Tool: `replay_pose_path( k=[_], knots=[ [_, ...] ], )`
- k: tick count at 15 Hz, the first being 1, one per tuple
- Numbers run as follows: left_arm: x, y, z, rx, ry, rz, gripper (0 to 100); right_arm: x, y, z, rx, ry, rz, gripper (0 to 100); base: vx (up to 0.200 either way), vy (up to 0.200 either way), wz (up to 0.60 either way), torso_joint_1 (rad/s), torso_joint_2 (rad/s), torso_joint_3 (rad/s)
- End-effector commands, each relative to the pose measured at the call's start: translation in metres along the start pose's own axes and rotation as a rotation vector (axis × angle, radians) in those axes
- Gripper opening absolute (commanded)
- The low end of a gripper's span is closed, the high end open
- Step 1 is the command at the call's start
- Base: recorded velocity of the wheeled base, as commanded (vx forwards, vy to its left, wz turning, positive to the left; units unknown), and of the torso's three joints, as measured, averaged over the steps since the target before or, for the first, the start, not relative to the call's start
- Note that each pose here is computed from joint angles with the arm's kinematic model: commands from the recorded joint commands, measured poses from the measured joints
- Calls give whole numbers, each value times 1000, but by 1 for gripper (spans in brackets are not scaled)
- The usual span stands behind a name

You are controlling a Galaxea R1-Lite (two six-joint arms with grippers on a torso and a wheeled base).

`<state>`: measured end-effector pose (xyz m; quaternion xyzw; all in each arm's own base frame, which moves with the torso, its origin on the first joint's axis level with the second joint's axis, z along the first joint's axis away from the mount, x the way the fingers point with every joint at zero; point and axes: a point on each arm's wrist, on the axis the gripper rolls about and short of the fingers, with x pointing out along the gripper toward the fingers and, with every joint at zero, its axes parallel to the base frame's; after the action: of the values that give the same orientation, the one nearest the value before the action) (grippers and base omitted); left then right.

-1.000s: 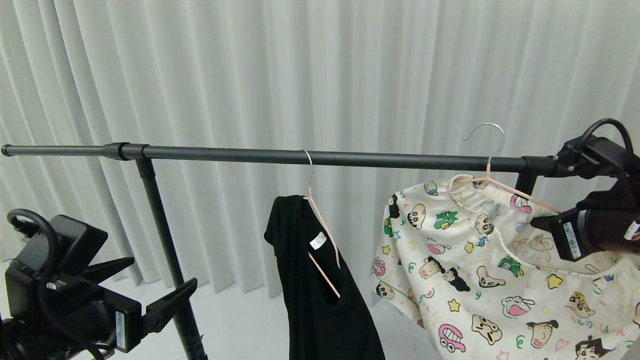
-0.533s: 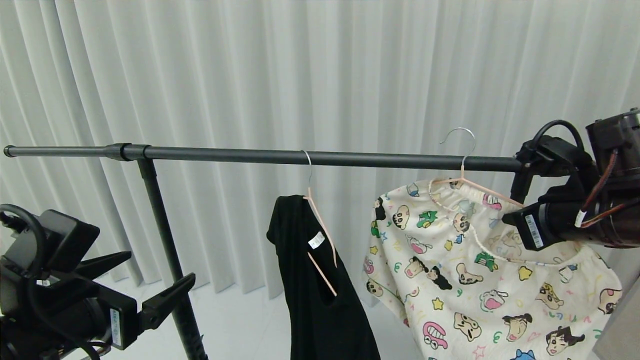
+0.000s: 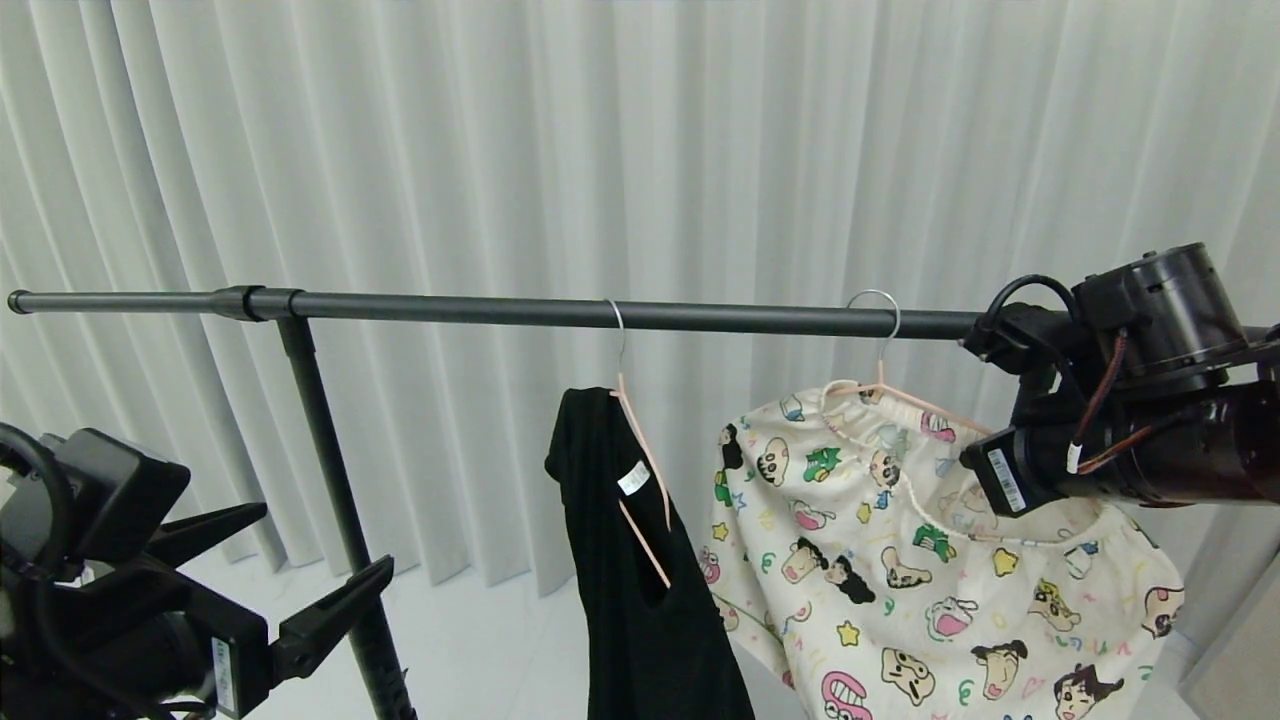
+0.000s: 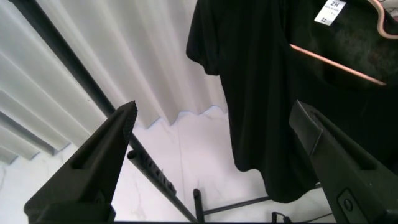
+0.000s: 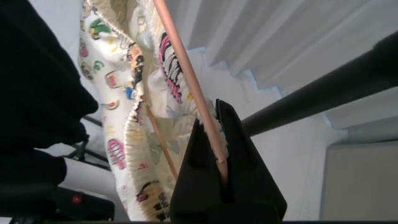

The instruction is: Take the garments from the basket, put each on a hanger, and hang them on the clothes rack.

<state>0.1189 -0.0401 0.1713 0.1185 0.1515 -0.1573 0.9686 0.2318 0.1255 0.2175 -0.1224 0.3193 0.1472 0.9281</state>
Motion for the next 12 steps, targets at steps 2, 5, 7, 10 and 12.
replay_pose_path(
  k=[2, 5, 7, 10, 12],
  knots=[
    [0, 0, 0, 0, -2, 0, 100, 1, 3, 0, -5, 3, 7, 0, 0, 0, 0, 0, 0, 0],
    [-1, 0, 0, 1, -6, 1, 100, -3, 7, 0, 38, -4, 22, 100, 0, 0, 0, 0, 0, 0],
    [-1, 0, 0, 0, -5, 1, 100, -9, 7, 0, 56, -24, 26, 100, 0, 0, 0, 0, 0, 0],
    [-1, 0, -1, 0, 0, 0, 100, -25, 7, 1, 54, -65, 38, 100, 0, 0, 0, 0, 0, 0],
    [-1, -1, -3, 0, 8, -2, 100, -35, 11, 1, 45, -90, 60, 100, 0, 0, 0, 0, 0, 0]
  ],
)
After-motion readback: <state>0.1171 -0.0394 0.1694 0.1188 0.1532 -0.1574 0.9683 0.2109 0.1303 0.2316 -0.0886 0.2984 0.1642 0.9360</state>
